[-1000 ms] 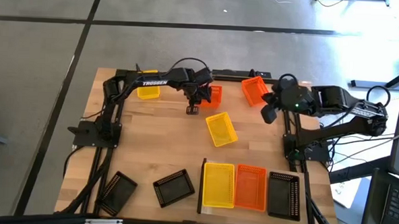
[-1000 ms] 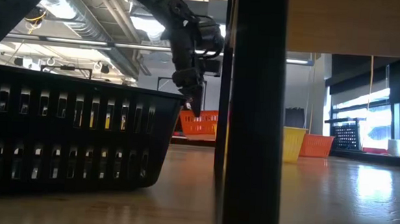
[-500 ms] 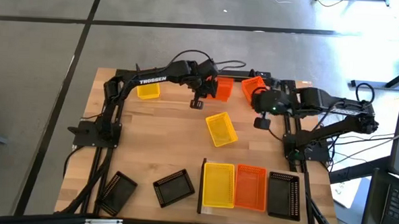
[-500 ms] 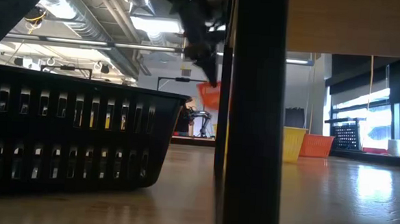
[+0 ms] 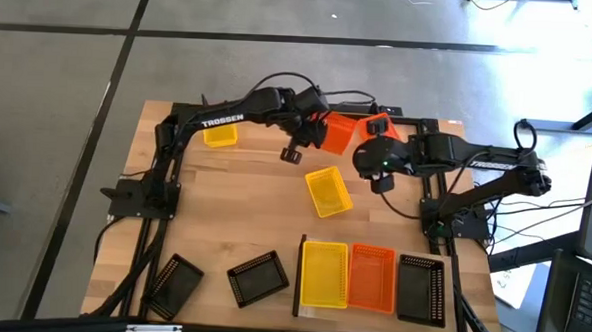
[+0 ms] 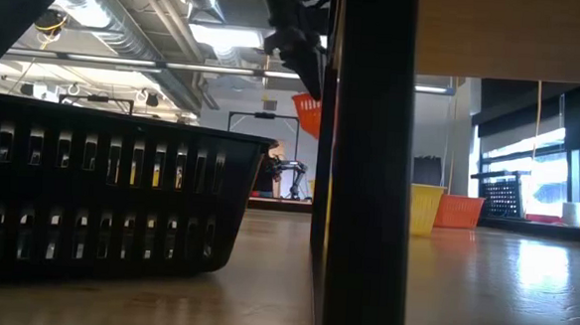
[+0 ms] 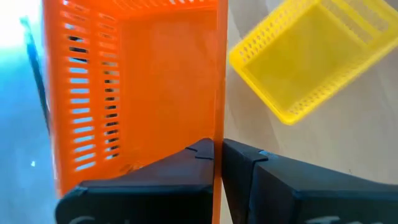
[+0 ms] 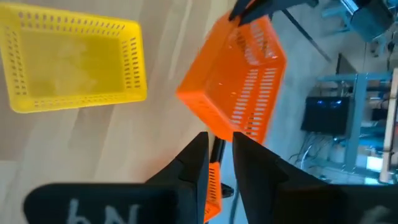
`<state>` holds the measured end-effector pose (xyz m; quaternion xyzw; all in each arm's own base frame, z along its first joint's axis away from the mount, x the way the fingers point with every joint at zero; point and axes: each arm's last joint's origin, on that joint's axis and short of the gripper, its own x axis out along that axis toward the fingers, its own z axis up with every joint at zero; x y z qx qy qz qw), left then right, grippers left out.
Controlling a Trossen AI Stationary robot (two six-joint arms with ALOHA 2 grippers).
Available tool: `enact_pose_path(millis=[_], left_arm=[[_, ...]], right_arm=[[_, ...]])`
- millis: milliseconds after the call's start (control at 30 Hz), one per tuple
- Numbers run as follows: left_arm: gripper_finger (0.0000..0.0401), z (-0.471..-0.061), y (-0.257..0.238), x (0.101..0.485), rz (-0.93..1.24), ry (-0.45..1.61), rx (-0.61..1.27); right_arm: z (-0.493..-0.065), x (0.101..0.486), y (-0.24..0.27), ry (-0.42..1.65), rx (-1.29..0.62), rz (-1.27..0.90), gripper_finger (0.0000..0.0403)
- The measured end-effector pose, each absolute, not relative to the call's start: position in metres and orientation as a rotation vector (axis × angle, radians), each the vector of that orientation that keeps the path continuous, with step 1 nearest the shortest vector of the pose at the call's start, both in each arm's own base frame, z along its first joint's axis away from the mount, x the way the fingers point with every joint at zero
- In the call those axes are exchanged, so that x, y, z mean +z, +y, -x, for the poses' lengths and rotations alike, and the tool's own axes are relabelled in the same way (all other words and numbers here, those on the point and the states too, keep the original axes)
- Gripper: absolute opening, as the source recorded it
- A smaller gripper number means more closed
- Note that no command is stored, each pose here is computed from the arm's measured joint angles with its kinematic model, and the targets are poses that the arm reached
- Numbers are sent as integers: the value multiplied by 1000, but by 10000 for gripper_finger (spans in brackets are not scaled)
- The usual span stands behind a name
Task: Stack baskets on shelf by color
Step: Stack the left orange bin on top of the orange bin
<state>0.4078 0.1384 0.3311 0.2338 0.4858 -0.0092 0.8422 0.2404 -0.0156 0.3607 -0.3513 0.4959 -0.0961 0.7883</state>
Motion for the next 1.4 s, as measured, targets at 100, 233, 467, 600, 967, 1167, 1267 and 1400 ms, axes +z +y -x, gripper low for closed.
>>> enact_pose_path(millis=[100,233,467,600,967,1167,1267,1400], left_arm=[[0,-409,134,331,-516,1029,-41],[0,-409,129,330,-528,1043,-65],[0,-410,124,330,-547,1045,-86],[0,-410,124,330,-547,1047,-86],[0,-410,124,330,-547,1047,-86],[0,-409,124,330,-546,1049,-87],[0,-409,124,330,-546,1049,-86],[0,-409,124,330,-545,1049,-87]], right_arm=[[-245,359,-16,1065,-186,800,76],[-252,357,-16,1065,-162,843,76],[-261,346,-26,1096,-73,795,76],[-265,341,-36,1118,-57,756,76],[-272,331,-51,1163,47,836,76],[-275,326,-59,1179,71,825,76],[-278,322,-63,1195,76,811,76],[-282,316,-65,1198,115,782,76]])
